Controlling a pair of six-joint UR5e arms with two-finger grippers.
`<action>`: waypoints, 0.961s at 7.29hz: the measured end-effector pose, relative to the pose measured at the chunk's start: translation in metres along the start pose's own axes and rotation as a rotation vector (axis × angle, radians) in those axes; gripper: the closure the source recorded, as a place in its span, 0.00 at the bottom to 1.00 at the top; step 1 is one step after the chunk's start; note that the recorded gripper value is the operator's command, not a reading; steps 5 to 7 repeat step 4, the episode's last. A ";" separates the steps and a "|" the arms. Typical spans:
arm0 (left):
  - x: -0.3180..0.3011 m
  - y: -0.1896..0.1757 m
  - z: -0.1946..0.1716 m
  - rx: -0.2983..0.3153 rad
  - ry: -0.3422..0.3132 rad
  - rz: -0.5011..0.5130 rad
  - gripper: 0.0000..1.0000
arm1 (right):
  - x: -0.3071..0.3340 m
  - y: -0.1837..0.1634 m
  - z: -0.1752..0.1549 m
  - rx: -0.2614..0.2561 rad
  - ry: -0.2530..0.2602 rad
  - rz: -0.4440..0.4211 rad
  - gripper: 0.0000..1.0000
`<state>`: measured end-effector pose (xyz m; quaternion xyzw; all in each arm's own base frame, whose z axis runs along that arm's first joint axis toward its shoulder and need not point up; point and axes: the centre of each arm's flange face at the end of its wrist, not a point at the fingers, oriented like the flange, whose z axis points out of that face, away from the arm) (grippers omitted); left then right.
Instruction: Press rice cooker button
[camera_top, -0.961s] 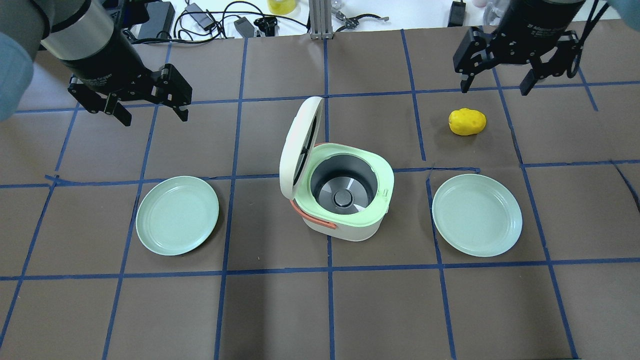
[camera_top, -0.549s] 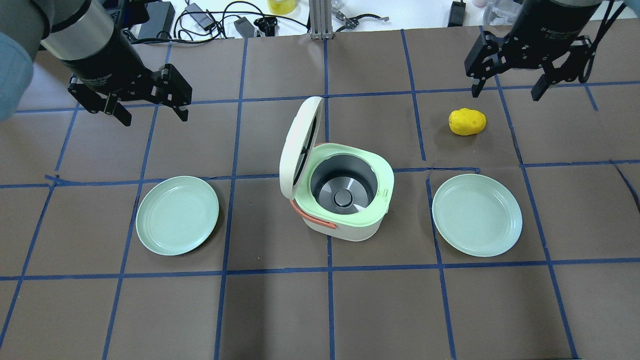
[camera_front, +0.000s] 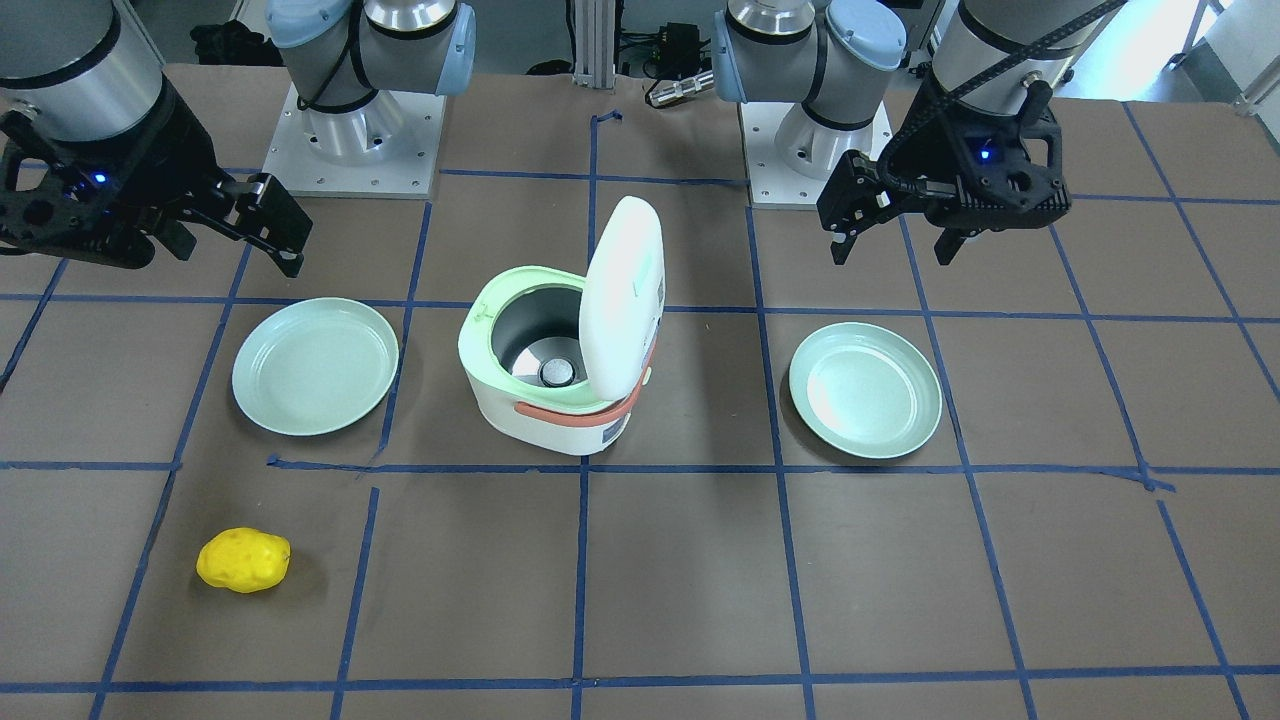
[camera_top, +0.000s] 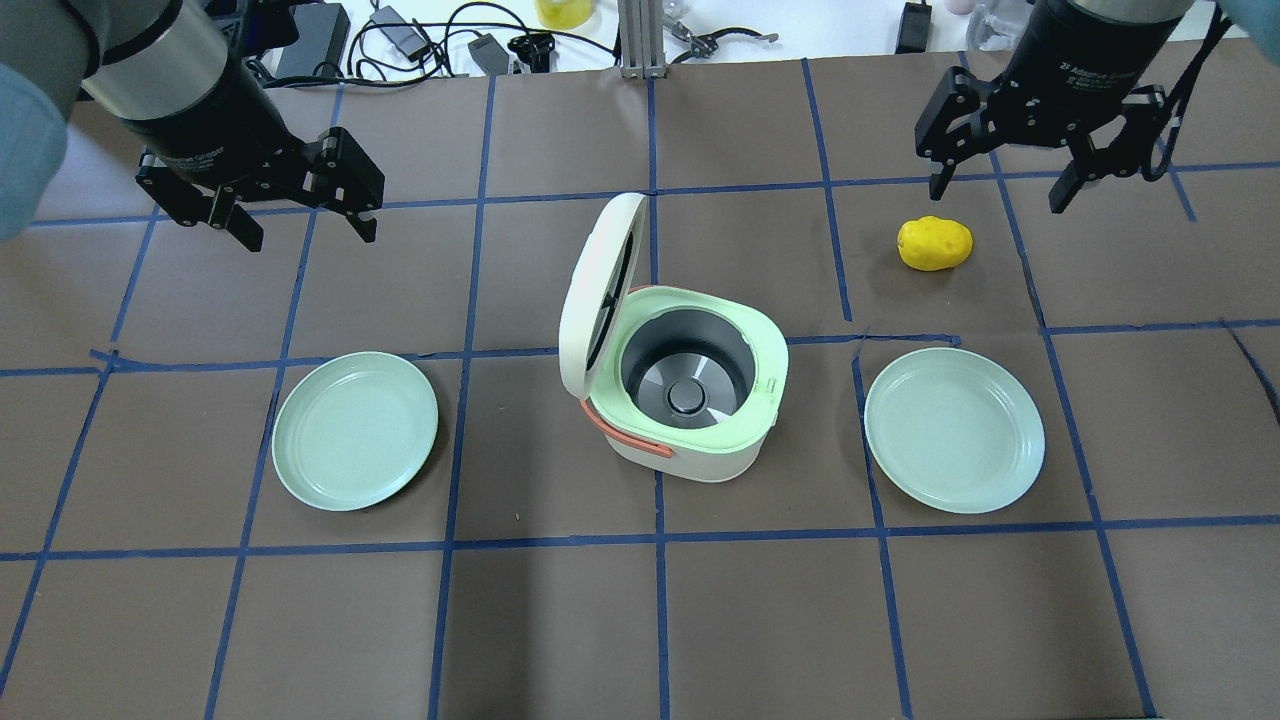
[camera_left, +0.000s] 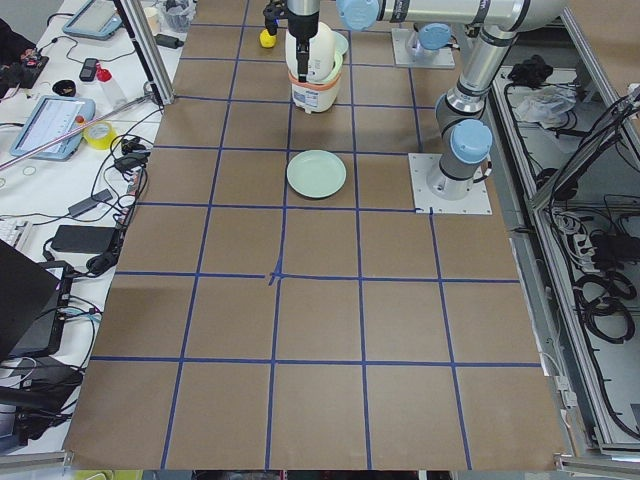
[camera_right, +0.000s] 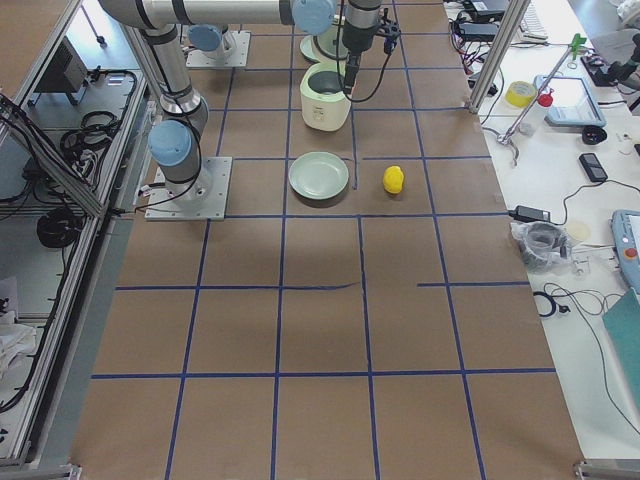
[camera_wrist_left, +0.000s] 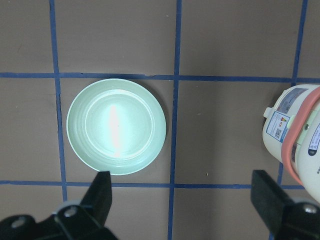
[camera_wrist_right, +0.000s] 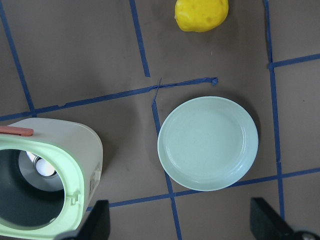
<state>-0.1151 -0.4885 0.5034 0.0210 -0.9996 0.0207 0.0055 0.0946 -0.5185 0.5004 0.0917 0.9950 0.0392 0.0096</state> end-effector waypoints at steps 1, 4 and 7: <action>0.000 0.000 0.000 0.000 0.000 0.000 0.00 | -0.002 0.001 0.000 -0.001 0.001 0.000 0.00; 0.000 0.000 0.000 0.001 0.000 0.000 0.00 | -0.003 0.001 0.001 0.000 0.004 -0.001 0.00; 0.000 0.000 0.000 0.001 0.000 0.000 0.00 | -0.003 0.001 0.001 0.000 0.004 -0.001 0.00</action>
